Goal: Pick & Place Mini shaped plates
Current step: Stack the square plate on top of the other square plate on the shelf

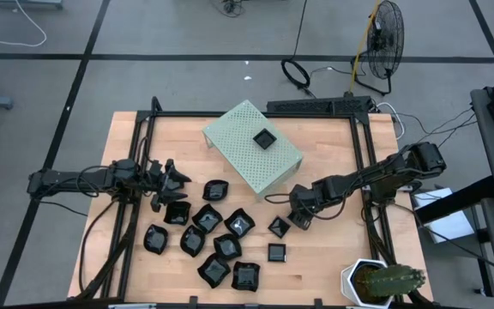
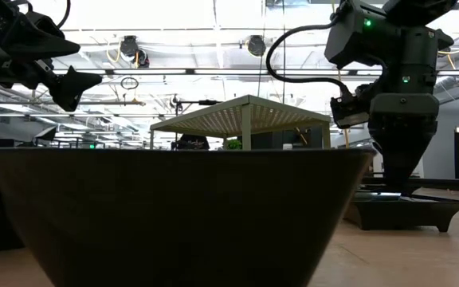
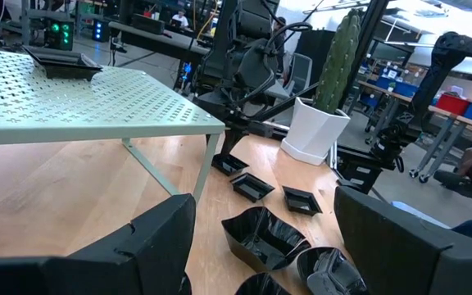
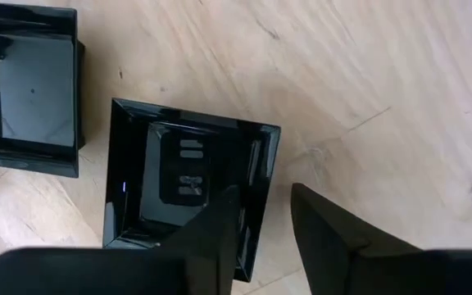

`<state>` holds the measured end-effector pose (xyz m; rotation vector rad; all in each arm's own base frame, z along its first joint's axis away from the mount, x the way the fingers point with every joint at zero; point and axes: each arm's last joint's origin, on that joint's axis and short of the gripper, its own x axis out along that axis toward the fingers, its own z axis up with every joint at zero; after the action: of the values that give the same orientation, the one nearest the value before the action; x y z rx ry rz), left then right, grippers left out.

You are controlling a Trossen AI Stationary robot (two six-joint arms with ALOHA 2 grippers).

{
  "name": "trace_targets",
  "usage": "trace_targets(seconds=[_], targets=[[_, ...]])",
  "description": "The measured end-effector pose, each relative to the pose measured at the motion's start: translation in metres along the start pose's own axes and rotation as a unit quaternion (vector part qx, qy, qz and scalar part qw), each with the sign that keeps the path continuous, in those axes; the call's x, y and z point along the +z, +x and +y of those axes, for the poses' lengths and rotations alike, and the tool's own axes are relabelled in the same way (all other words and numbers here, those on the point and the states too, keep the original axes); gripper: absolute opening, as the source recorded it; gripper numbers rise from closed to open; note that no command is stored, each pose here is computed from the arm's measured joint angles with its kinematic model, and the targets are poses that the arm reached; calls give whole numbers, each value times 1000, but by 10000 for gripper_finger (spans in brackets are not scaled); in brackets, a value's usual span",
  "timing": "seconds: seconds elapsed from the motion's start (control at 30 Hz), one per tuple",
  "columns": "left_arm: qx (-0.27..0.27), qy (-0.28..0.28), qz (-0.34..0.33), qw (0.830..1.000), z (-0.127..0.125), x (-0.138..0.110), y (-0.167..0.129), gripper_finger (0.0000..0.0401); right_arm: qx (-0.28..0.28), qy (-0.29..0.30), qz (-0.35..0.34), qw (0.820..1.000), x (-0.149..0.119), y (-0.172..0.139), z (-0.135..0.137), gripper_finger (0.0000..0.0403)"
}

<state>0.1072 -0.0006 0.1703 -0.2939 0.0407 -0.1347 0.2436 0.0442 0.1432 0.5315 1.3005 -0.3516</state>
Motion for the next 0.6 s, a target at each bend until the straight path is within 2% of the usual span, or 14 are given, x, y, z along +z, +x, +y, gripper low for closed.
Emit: trace_targets(seconds=[0.37, 0.6], targets=[[0, 0, 0, 1000, 0, 0, 0, 296, 3, -19, 1, 1000, 0, -1, 0, 10], [0, 0, 0, 1000, 0, 0, 0, 296, 36, -26, -21, 999, -1, -20, 0, 6]])
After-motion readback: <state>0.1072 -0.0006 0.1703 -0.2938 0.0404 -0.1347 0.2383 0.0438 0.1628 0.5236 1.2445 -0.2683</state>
